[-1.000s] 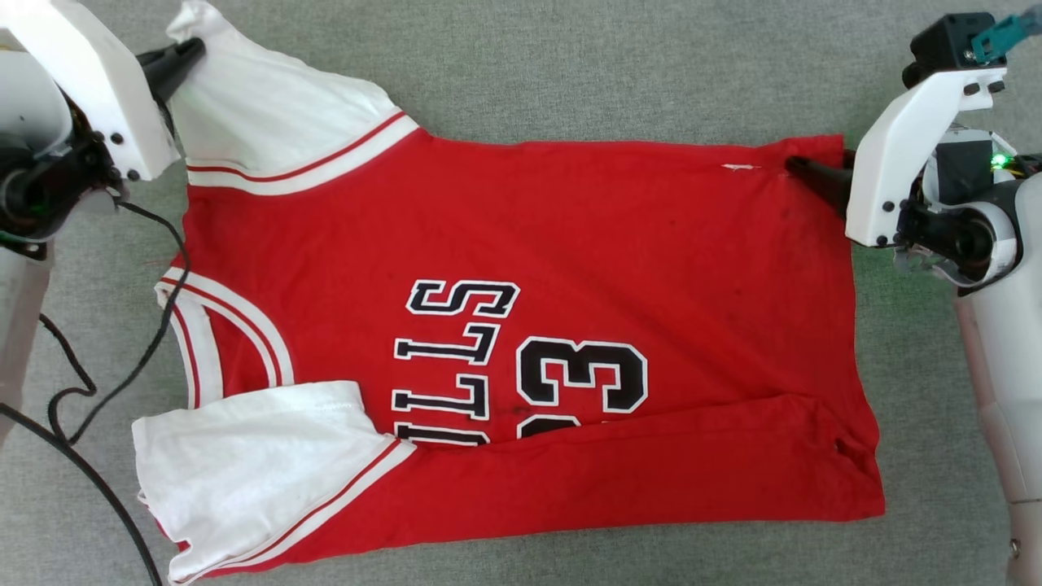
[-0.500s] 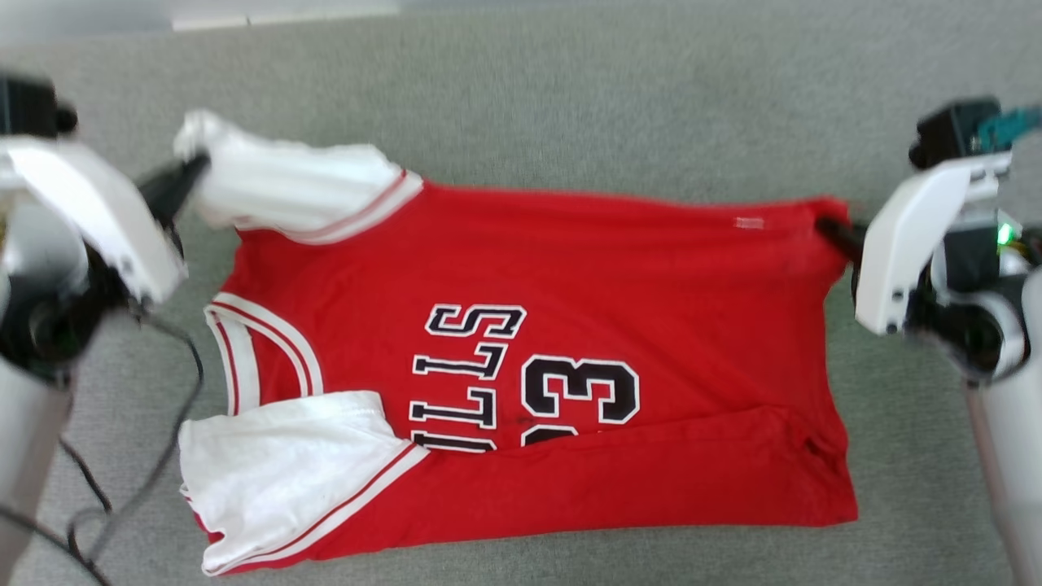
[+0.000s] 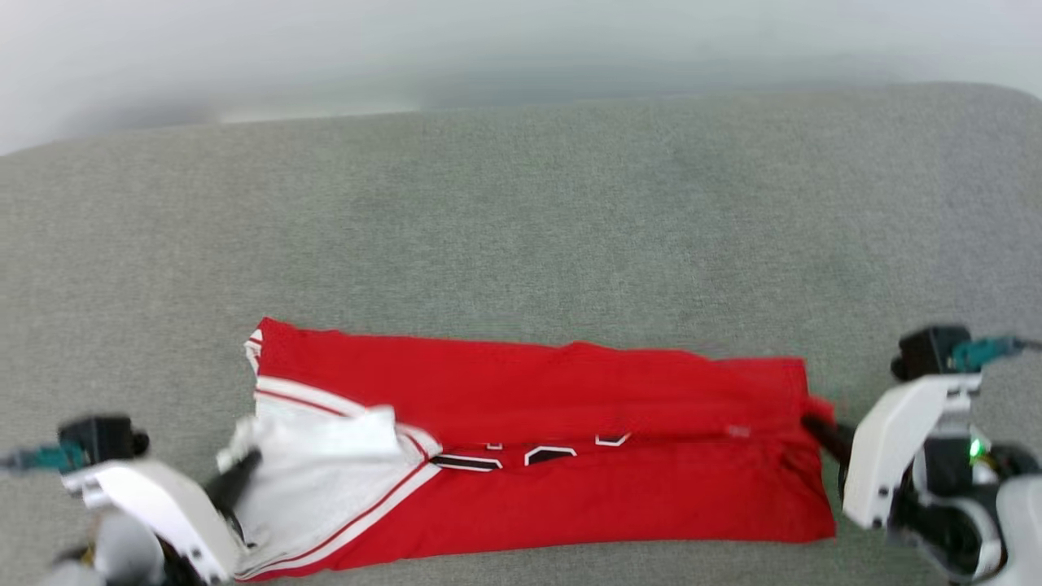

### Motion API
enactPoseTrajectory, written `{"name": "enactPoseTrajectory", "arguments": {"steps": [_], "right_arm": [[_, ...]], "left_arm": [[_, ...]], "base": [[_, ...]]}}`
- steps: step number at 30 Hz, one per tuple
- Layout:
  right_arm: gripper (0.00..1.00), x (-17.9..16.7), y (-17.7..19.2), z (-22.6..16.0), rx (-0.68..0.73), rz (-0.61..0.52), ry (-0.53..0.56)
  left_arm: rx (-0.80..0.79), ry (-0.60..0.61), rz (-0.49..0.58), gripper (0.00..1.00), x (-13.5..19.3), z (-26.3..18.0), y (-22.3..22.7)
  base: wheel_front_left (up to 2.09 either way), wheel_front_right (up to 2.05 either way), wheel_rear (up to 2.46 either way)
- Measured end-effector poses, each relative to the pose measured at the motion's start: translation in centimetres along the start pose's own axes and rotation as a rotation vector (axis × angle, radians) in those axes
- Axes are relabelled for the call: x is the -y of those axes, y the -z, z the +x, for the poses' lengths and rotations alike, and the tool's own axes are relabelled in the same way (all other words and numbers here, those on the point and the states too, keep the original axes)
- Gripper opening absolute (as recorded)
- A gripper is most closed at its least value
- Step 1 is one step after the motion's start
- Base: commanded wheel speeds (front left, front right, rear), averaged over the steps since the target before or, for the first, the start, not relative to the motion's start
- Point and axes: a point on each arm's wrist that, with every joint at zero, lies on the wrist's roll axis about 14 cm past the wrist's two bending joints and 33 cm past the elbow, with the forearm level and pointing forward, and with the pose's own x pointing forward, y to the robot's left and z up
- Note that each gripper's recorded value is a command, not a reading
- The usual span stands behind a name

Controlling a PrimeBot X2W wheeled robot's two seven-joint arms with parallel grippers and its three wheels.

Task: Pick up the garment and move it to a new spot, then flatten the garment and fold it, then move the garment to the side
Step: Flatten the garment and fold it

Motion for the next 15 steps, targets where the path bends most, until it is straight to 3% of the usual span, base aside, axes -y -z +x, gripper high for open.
{"name": "enactPoseTrajectory", "arguments": {"steps": [2,3,4,5,6,7,11,15], "right_arm": [[0.00,0.0,1.6,-0.1,-0.022,0.027,-0.001],[0.24,0.0,2.2,-0.1,-0.024,0.043,0.000],[1.00,0.0,2.8,-0.1,-0.022,0.058,0.002],[1.00,-0.1,4.4,-0.2,-0.023,0.085,0.002],[1.00,-0.1,4.6,-0.3,-0.011,0.085,0.008],[1.00,-0.1,4.7,-0.4,0.005,0.088,0.009],[1.00,-0.6,4.3,-1.1,0.086,0.119,-0.012],[1.00,-0.3,2.9,-2.6,0.178,0.124,-0.005]], "left_arm": [[-0.030,-0.016,-0.044,0.00,-0.3,-0.7,2.0],[-0.044,-0.020,-0.067,0.00,-0.3,-0.8,2.9],[-0.056,-0.020,-0.084,0.00,-0.1,-0.8,3.8],[-0.058,-0.028,-0.128,0.51,-0.1,-0.8,5.0],[-0.064,-0.025,-0.134,0.94,0.0,-0.8,5.4],[-0.062,-0.022,-0.132,1.00,0.1,-0.8,5.6],[0.031,-0.002,-0.103,1.00,0.7,-0.8,4.0],[0.190,0.018,-0.002,1.00,1.5,-1.7,0.8]], "base": [[0.00,0.00,0.00],[0.00,0.00,0.00],[0.00,0.00,0.00],[0.00,0.00,0.00],[0.00,0.00,0.00],[0.00,0.00,0.00],[0.00,0.00,0.00],[0.00,0.00,0.00]]}}
